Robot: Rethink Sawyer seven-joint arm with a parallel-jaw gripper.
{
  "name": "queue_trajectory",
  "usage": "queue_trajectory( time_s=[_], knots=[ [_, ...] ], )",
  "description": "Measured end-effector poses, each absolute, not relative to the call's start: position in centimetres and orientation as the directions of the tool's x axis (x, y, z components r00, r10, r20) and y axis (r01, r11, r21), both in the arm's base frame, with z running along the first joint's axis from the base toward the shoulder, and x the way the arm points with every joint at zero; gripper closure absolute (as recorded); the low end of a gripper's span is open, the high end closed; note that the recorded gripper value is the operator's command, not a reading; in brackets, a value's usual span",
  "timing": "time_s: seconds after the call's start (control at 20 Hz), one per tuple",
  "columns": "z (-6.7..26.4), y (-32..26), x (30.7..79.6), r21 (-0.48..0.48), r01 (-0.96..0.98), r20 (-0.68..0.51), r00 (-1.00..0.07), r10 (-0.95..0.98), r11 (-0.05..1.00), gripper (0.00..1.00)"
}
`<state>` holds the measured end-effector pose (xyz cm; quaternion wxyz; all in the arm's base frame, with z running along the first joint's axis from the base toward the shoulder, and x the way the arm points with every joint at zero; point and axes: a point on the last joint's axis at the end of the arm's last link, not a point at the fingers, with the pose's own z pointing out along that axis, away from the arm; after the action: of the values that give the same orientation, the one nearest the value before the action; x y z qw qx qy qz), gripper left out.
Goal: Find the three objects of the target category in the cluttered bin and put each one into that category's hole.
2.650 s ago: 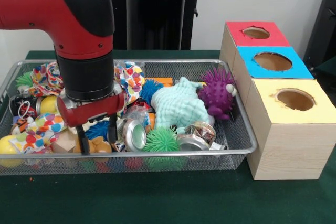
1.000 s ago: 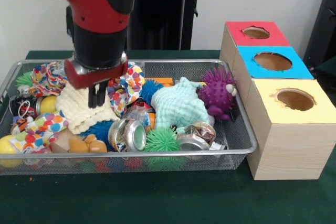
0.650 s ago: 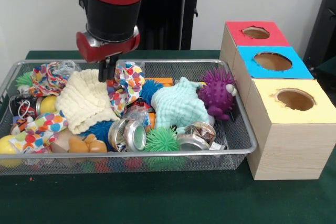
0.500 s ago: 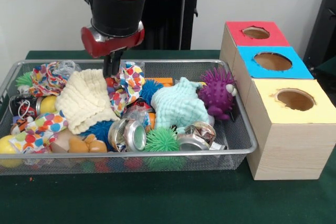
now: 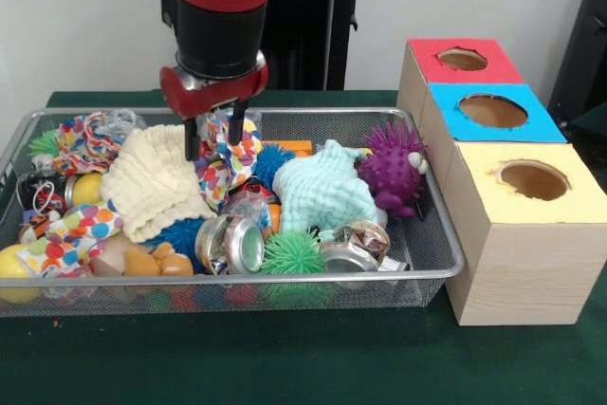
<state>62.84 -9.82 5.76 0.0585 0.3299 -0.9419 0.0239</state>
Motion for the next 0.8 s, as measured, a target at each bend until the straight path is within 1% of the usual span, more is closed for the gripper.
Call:
queue_trajectory(
  time_s=[0.3,0.35,0.8],
  knots=[
    [4.1,-12.1,63.1,-0.027,-0.591,0.047,-0.807,-0.589,0.806,0.00],
    [3.3,-13.1,62.9,-0.022,-0.575,0.036,-0.818,-0.575,0.818,0.00],
    [1.5,-13.7,63.3,-0.005,-0.561,0.027,-0.828,-0.561,0.828,0.00]
  ],
)
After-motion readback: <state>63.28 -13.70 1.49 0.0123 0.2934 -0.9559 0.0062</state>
